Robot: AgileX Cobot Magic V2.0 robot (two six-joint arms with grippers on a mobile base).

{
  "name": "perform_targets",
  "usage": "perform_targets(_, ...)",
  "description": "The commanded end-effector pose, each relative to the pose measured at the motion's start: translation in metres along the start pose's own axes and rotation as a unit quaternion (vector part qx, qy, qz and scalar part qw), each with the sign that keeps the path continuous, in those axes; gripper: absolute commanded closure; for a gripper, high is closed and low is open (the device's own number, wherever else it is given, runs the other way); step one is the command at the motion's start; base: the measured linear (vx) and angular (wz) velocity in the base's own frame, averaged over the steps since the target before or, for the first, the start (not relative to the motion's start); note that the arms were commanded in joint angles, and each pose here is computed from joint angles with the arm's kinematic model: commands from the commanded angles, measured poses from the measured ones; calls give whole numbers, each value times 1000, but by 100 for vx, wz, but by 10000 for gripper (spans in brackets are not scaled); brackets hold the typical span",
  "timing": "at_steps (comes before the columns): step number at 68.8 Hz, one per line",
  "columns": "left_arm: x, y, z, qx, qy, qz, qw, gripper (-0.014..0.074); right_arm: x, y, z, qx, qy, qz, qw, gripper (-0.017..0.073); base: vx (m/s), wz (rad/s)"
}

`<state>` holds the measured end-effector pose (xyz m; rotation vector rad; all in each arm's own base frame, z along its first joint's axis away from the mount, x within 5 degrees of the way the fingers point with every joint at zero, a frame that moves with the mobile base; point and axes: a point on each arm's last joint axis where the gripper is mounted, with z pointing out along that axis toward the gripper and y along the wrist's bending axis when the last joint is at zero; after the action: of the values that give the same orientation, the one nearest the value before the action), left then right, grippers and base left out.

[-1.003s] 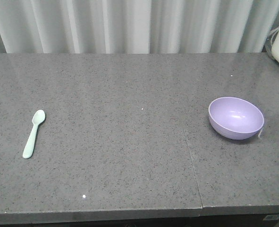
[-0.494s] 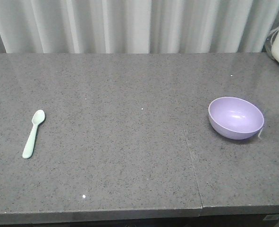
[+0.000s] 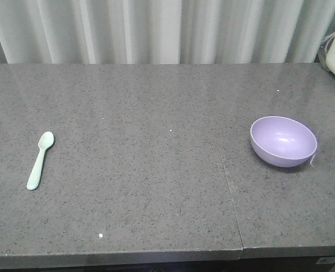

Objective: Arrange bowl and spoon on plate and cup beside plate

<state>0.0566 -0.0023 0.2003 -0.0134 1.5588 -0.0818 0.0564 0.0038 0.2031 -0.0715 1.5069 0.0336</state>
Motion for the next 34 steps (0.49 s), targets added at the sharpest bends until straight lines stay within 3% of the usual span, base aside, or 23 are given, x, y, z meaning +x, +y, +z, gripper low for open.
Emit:
perform_targets(1,-14,-1,-2,6,-53,-2,999,601,-5,0,0,3,-38,-2,999,570,0,0)
perform_targets(10,-20,-2,-3,8,-65,-13,998,601,-6,0,0,3,-38,6,999,570,0,0)
perform_targets(19,-46,-3,-9,6,-73,-13,997,600,-24,-1,-3,3,-35,19,999,570,0,0)
perform_targets(34,-109,-5,-1,-8,9,-14,1000,600,-84,-2,3,2,4,23,1000,570,0,0)
